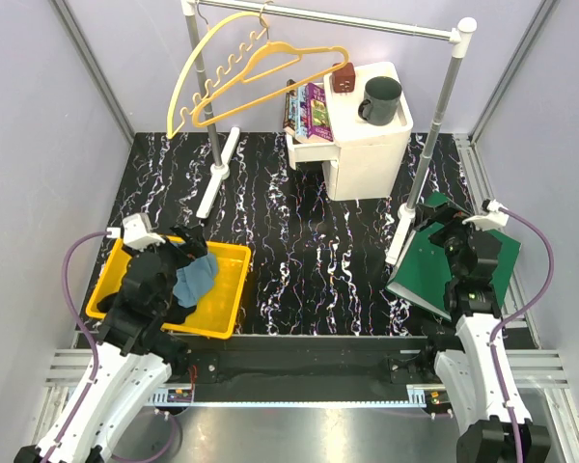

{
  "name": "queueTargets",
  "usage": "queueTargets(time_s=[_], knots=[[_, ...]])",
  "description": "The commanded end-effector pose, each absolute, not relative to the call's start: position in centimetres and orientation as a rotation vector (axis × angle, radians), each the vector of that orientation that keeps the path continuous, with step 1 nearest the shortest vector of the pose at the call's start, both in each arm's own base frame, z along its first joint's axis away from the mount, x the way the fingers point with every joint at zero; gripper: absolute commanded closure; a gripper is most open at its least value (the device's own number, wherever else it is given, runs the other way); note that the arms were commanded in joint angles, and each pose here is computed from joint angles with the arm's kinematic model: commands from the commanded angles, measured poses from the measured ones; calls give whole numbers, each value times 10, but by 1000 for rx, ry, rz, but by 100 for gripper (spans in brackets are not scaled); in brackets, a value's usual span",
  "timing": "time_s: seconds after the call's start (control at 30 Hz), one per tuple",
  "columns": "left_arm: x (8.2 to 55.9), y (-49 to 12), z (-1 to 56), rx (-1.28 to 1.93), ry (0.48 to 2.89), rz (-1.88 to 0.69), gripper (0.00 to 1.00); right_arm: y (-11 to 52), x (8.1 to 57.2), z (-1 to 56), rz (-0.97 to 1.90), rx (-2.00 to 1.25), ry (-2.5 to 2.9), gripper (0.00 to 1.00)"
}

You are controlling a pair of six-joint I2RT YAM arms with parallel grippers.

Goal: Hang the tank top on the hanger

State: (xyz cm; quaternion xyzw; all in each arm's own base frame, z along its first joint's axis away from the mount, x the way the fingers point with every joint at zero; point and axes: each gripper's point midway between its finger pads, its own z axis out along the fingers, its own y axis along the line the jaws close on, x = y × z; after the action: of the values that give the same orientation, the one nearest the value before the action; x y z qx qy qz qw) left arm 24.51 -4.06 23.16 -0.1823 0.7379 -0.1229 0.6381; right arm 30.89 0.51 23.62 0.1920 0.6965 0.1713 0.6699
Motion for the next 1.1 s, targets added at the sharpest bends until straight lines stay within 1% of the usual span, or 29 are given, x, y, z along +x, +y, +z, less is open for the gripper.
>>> queueTargets(time_s=[0.0, 0.23, 0.33, 0.47, 0.53, 0.67, 0.77, 0.93, 1.07], knots=[[248, -38, 235, -442, 1678, -266, 1, 7, 307, 246, 418, 440, 1515, 0], [248, -37, 230, -476, 1697, -265, 1, -1, 296, 255, 408, 484, 1426, 0], [248, -40, 218, -465, 1731, -259, 1, 2, 294, 257, 421, 468, 1418, 0], [253, -46, 185, -452, 1865, -209, 1, 27, 293, 260, 491, 297, 1448, 0], [256, -53, 174, -427, 1928, -211, 1, 28, 296, 261, 490, 288, 1464, 1], [264, -56, 139, -421, 2113, -94, 1, 27, 308, 246, 481, 311, 1555, 0], [261, -51, 117, -451, 2191, -17, 1, 27, 314, 240, 485, 334, 1589, 0], [249, -37, 98, -562, 2172, 34, 1, 30, 317, 242, 513, 337, 1585, 0], [245, -26, 96, -607, 2134, 71, 1, 33, 319, 242, 539, 332, 1587, 0]])
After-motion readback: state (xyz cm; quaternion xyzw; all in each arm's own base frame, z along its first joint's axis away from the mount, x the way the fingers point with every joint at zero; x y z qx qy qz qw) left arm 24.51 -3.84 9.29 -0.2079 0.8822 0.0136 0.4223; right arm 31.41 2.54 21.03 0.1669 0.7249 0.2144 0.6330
